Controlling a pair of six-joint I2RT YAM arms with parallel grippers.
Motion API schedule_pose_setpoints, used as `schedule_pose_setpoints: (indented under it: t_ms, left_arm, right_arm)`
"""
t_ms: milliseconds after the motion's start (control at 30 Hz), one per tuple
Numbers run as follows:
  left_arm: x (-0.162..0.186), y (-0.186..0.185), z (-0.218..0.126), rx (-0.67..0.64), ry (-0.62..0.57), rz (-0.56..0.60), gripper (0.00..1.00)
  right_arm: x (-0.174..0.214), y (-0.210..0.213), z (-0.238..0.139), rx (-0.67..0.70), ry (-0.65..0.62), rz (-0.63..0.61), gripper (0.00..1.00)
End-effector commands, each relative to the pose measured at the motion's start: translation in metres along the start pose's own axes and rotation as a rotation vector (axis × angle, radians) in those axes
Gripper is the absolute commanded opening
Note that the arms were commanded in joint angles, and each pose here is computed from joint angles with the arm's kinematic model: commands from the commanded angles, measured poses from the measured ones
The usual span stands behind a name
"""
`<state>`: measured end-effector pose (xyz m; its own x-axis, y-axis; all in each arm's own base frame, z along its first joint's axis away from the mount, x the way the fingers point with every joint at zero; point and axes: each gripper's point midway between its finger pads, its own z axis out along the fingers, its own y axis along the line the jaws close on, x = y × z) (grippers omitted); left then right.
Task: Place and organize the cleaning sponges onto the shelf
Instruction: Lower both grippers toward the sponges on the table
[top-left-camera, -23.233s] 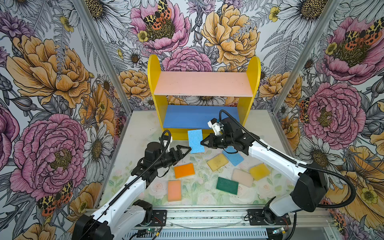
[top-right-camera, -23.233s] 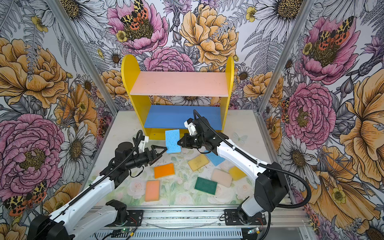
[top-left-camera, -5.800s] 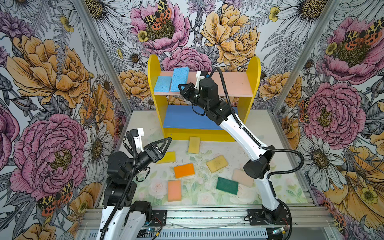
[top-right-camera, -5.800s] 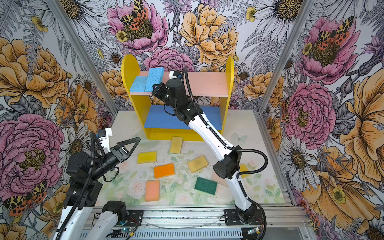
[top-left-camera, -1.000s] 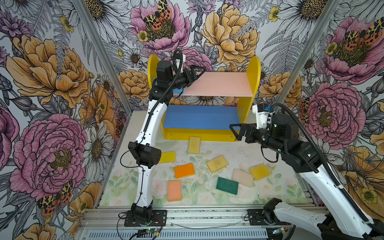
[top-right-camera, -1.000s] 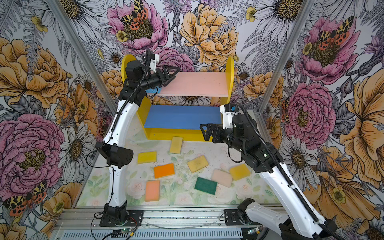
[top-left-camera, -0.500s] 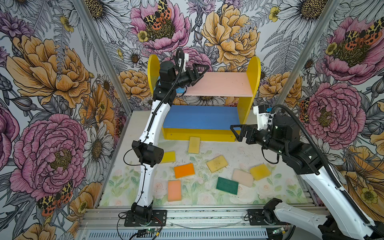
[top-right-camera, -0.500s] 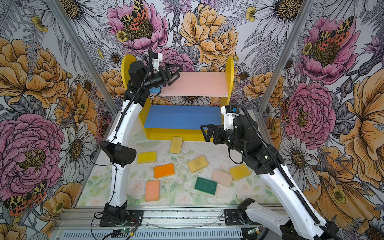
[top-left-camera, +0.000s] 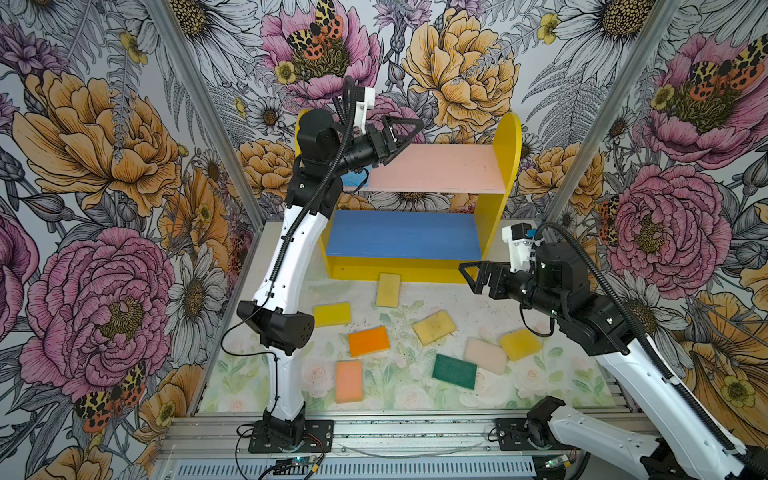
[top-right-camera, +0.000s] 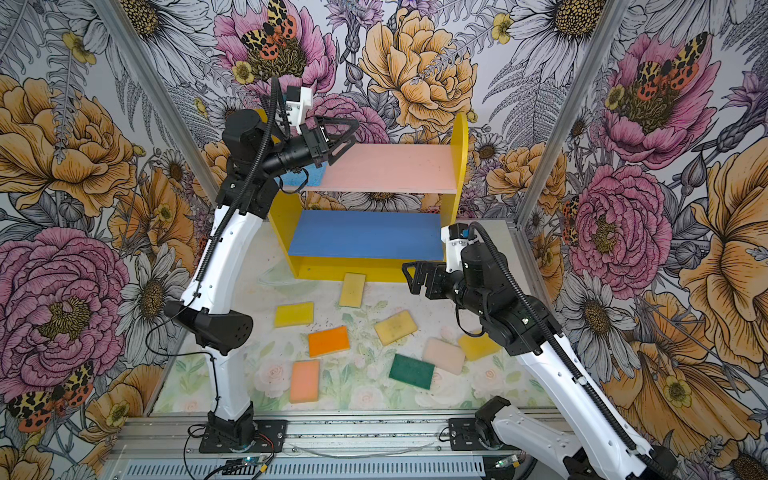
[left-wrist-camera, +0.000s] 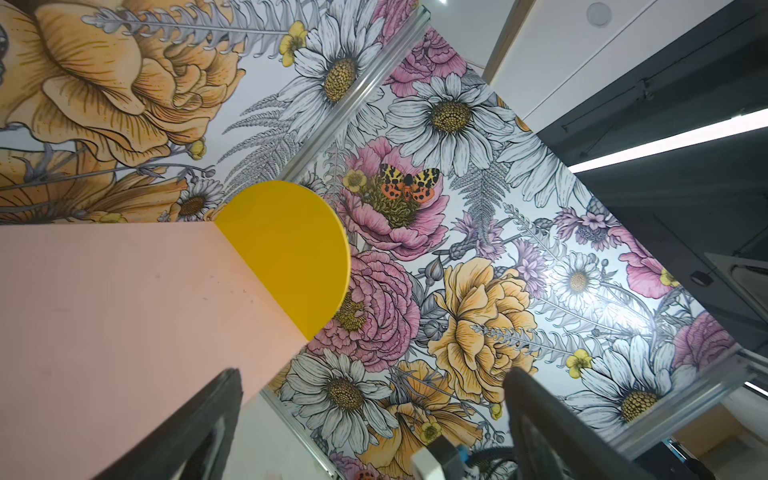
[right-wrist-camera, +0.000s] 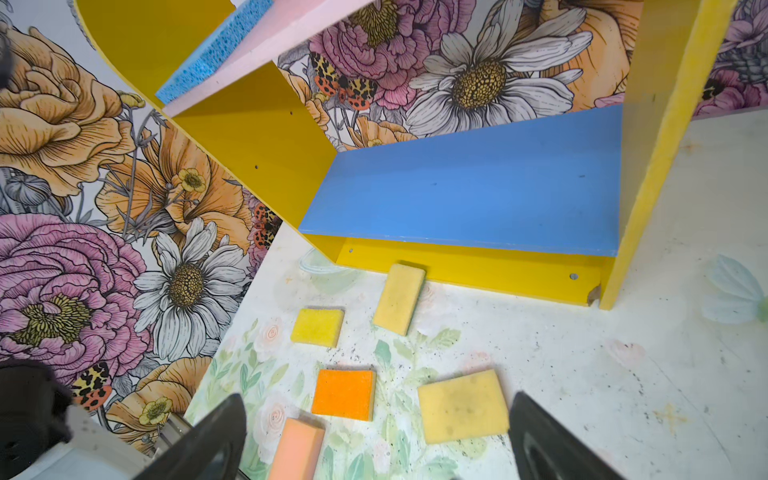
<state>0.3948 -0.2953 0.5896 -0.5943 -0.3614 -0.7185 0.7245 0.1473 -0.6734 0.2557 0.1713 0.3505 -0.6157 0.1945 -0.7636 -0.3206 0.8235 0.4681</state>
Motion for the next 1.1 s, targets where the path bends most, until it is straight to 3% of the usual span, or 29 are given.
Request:
schedule_pose_setpoints:
  t_ms: [0, 167, 333, 567, 800, 900, 1067]
  left_arm:
    - [0.031, -0.074, -0.037, 0.003, 0.017, 0.129, 0.99]
    - [0.098, -0.052, -0.094, -0.182, 0.022, 0.051, 0.99]
    - [0.174, 0.001, -0.144, -0.385, 0.047, -0.044, 0.99]
    - [0.285, 0.091, -0.172, -0.617, 0.191, -0.149, 0.99]
    - [0.357, 0.156, -0.191, -0.754, 0.291, -0.246, 0.99]
    - [0.376, 0.172, -0.201, -0.787, 0.287, -0.279, 0.99]
    - [0.386, 0.184, -0.210, -0.783, 0.228, -0.337, 0.98]
  right_arm:
    - [0.004, -0.005, -0.003, 0.001, -0.014, 0.036, 0.99]
    - [0.027, -0.021, -0.002, 0.042, 0.033, 0.066, 0.99]
    - [0.054, -0.032, 0.007, 0.064, 0.141, 0.096, 0.99]
    - [0.121, -0.048, 0.040, 0.075, 0.403, 0.151, 1.00]
    - [0.191, -0.081, 0.064, 0.166, 0.630, 0.203, 0.99]
    - [0.204, -0.094, 0.074, 0.223, 0.584, 0.329, 0.97]
    - [0.196, -0.097, 0.096, 0.202, 0.321, 0.600, 0.87]
